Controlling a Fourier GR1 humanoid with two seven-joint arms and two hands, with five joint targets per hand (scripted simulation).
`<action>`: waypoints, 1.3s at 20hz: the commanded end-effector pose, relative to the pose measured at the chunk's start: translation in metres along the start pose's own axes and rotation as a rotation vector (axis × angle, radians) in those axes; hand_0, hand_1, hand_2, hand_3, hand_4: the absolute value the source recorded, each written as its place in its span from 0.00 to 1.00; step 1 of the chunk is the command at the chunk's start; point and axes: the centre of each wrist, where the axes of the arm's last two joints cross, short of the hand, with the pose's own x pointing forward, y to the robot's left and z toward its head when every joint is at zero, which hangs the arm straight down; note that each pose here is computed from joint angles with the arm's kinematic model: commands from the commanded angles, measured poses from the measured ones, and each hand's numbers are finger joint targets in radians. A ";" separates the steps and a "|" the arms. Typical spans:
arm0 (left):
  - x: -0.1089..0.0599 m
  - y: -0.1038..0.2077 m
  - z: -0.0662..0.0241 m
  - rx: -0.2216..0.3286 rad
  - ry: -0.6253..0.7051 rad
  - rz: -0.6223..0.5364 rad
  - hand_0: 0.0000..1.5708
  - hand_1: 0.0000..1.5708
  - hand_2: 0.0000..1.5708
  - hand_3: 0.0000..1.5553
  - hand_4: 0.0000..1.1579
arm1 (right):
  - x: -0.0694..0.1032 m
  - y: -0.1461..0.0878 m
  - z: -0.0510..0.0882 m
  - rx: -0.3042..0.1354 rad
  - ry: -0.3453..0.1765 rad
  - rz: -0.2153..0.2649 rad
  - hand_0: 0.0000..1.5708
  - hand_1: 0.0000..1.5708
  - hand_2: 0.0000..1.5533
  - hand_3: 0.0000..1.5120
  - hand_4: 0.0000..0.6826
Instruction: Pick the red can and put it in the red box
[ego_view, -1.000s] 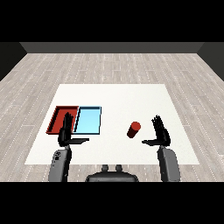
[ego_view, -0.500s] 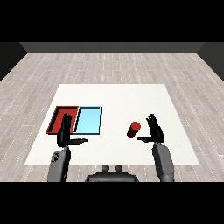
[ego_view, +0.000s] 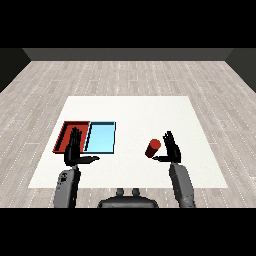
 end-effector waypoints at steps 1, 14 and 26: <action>-0.008 -0.002 0.0068 0.012 -0.005 -0.015 0.00 0.00 0.00 0.00 0.00 | -0.017 0.001 0.000 -0.005 0.005 -0.036 0.00 0.00 0.00 0.00 0.00; 0.015 -0.001 0.0077 0.004 -0.016 0.015 0.00 0.00 0.00 0.00 0.00 | -0.022 0.013 -0.021 -0.001 0.039 -0.049 0.00 0.00 0.00 0.00 0.00; -0.009 -0.005 0.0059 -0.006 0.001 0.005 0.00 0.00 0.00 0.00 0.00 | -0.024 0.043 -0.025 -0.005 0.067 -0.033 0.00 0.00 0.00 0.00 0.00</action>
